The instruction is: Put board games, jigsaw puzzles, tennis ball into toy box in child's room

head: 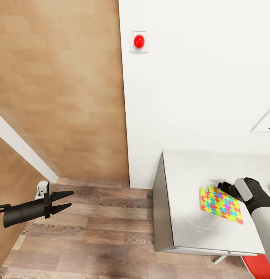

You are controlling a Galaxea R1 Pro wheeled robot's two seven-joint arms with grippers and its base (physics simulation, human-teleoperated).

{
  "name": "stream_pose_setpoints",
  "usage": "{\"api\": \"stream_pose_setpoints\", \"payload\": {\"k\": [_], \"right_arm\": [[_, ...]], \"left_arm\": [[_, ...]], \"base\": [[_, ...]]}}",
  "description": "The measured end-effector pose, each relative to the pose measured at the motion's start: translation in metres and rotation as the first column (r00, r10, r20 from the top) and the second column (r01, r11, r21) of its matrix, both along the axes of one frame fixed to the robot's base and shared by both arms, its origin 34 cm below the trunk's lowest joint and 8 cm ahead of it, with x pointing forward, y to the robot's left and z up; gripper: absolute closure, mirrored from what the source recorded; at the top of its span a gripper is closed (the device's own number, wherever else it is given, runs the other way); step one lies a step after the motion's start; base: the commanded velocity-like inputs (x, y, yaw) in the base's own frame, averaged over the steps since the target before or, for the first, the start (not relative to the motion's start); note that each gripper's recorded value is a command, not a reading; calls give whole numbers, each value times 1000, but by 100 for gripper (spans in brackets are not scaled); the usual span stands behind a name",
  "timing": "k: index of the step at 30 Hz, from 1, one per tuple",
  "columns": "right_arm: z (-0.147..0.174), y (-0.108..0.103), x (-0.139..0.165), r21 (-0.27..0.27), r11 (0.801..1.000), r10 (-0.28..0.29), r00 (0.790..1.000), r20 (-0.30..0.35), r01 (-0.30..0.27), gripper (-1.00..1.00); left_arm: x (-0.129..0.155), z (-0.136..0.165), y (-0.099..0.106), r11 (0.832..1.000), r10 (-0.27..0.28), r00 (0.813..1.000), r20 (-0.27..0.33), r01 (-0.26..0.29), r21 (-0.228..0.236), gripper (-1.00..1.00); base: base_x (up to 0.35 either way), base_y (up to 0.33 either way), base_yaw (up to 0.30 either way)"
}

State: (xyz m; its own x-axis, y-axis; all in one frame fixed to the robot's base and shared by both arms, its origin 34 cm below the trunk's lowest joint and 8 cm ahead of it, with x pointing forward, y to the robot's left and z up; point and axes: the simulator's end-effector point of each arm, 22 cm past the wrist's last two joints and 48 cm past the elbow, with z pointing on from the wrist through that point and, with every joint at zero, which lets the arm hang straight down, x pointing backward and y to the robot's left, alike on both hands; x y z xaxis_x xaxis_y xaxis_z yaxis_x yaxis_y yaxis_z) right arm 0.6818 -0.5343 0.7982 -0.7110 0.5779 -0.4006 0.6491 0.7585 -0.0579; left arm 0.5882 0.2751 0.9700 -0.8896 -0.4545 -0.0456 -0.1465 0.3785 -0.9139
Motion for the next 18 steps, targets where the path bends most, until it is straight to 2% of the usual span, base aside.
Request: {"api": "stream_pose_setpoints", "payload": {"k": [11,18], "right_arm": [[0,0,0,2,1000,-2,1000,2,2,-100],[1,-2,-1,-9,1000,4,1000,-5,-4,-100]], "left_arm": [[0,0,0,1000,-1,1000,-1,1,0,-100],[0,0,0,1000,-1,1000,0,1,0,-100]], "base": [[-198,133,0],[-34,203,0]]}}
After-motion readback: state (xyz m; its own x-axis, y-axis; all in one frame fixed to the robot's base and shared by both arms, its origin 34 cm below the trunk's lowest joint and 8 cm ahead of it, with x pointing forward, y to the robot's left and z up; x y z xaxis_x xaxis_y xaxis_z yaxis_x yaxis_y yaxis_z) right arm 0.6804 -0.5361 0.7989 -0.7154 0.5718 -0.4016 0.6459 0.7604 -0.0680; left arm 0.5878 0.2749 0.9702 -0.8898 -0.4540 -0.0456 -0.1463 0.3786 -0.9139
